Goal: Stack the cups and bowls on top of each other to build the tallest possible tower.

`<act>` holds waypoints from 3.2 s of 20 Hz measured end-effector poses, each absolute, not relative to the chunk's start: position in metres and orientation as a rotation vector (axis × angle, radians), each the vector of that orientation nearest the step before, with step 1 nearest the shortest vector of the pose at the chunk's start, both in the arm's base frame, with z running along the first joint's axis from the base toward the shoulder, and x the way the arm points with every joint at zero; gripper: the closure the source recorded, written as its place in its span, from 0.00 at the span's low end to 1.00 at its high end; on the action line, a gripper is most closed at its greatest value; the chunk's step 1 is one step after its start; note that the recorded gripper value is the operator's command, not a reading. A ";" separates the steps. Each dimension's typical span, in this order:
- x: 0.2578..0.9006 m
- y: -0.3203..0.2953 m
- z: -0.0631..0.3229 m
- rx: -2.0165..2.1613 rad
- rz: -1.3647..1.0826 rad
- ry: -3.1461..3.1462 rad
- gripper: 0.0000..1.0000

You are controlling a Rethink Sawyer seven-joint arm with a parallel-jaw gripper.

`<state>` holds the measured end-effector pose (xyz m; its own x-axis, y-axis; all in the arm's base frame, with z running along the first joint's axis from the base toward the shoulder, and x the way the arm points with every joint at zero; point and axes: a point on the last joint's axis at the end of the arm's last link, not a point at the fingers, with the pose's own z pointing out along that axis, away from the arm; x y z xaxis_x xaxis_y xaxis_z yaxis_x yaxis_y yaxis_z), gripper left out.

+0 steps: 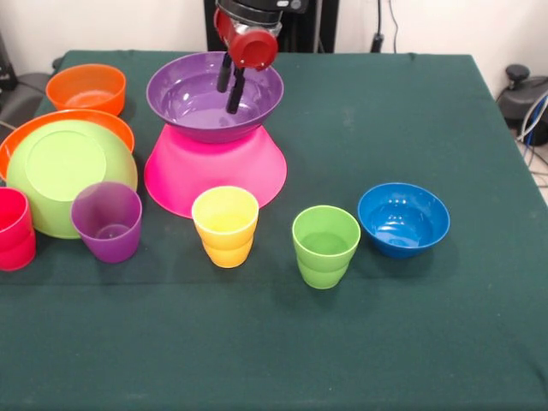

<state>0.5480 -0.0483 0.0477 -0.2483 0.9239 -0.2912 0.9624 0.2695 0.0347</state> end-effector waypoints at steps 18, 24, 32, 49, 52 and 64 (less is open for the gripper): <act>0.562 -0.084 0.099 1.787 -0.096 2.224 0.00; 0.568 -0.086 0.124 1.791 -0.063 2.213 0.00; 0.565 -0.124 0.130 1.739 -0.046 2.219 0.00; 0.535 -0.219 0.105 1.615 -0.054 2.256 0.00; 0.530 -0.230 0.090 1.558 -0.017 2.274 0.00; 0.513 -0.228 0.031 1.235 0.168 2.308 0.00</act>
<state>0.5133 -0.2283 0.0306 -0.4541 0.8058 -0.3801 0.7425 0.5780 0.3385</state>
